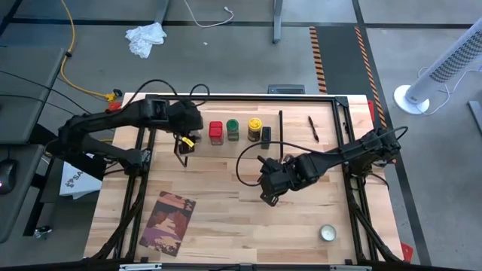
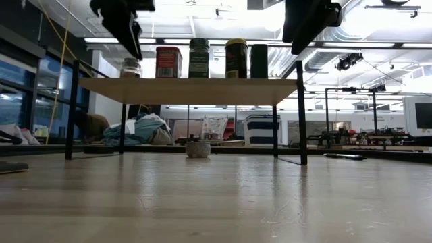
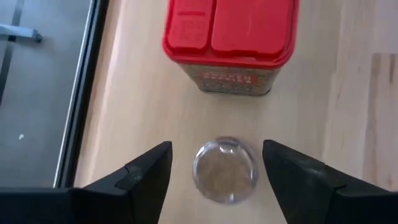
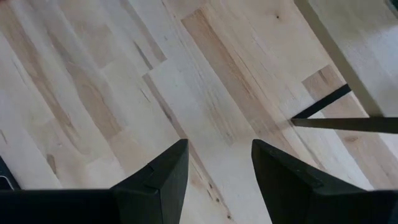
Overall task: Shelf spices
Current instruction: Return to Home Position
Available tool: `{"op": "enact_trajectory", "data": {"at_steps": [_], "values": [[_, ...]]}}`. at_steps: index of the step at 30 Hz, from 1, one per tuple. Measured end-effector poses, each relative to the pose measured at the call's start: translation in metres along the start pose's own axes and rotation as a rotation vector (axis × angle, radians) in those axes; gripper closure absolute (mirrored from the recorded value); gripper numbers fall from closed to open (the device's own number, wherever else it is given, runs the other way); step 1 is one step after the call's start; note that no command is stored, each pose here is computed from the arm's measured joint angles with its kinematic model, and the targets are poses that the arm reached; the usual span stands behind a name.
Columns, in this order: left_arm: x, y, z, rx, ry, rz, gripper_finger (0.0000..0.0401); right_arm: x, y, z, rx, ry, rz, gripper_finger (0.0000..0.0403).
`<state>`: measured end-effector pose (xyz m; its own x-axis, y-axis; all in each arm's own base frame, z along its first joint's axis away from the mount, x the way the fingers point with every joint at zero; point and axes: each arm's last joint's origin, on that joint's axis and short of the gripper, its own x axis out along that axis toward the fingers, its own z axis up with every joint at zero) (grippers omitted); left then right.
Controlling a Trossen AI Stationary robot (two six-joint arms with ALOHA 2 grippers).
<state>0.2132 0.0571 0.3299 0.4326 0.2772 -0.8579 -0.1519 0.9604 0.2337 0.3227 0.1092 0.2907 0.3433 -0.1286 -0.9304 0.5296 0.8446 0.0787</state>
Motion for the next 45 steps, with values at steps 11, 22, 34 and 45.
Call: {"op": "enact_trajectory", "data": {"at_steps": [11, 22, 34, 45], "values": [[-0.09, -0.002, -0.011, -0.44, -0.481, -0.023, 0.0161, -0.001, -0.001, 0.001, -0.099, -0.002, 0.002, 0.0231], [-0.104, -0.036, -0.065, -0.613, -0.802, -0.192, 0.0198, -0.029, -0.015, 0.034, 0.022, -0.223, 0.182, 0.0231], [-0.082, -0.052, -0.128, -0.424, -0.964, -0.482, 0.039, -0.06, -0.037, 0.076, 0.259, -0.534, 0.33, 0.0231], [-0.036, -0.058, -0.164, -0.426, -1.091, -0.451, 0.04, -0.057, -0.052, 0.09, 0.362, -0.561, 0.322, 0.0231]]}}
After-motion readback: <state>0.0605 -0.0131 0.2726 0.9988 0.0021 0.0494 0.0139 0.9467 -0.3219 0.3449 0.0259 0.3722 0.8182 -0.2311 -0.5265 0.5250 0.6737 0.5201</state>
